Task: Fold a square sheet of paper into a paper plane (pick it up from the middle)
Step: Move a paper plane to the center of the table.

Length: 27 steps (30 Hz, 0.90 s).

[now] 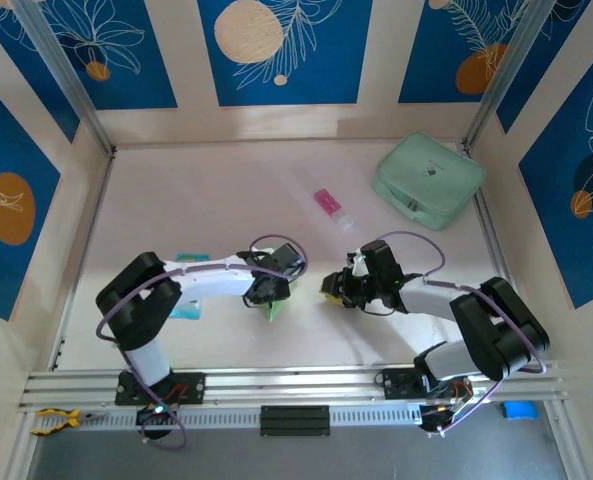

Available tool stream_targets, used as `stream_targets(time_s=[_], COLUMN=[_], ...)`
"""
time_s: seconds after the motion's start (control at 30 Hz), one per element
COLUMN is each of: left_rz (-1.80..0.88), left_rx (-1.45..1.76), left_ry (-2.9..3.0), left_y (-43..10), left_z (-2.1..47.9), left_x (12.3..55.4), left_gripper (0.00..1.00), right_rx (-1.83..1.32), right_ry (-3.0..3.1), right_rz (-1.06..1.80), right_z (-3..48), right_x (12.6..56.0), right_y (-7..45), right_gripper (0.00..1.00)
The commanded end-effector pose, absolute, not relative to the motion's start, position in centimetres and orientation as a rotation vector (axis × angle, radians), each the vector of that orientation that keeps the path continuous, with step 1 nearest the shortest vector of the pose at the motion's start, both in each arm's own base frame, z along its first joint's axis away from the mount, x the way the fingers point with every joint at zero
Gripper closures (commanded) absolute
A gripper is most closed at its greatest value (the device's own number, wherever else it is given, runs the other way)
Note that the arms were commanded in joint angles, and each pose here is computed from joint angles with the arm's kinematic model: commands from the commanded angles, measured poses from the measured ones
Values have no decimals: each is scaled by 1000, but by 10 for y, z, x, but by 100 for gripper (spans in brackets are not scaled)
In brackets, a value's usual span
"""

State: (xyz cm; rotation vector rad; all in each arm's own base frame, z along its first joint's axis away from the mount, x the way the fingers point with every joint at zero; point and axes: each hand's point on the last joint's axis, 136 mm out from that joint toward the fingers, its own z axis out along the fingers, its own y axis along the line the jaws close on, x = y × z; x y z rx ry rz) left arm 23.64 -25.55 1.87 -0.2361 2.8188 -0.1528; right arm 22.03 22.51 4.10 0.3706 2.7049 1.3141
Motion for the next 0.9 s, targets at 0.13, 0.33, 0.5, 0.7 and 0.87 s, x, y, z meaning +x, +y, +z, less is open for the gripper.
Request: stream_targets(time_s=[0.13, 0.33, 0.5, 0.7, 0.87], left_rz=[-21, -23, -38, -98, -139], left_rx=[-224, -232, -244, -251, -252], left_ry=[2876, 2890, 2876, 2817, 2778], left_y=[-244, -246, -248, -253, -254], left_z=[4, 3, 12, 35, 50], left_x=[226, 225, 226, 235, 239], left_gripper=[55, 55, 55, 52, 51], right_rx=[334, 340, 343, 340, 347], right_ry=[2700, 2700, 2700, 2700, 2697], right_rz=[1343, 1335, 1336, 1331, 1312], right_z=[44, 45, 46, 50, 55], right_x=[214, 214, 215, 217, 218], right_y=[224, 223, 223, 224, 223], right_gripper=[66, 66, 66, 66, 66])
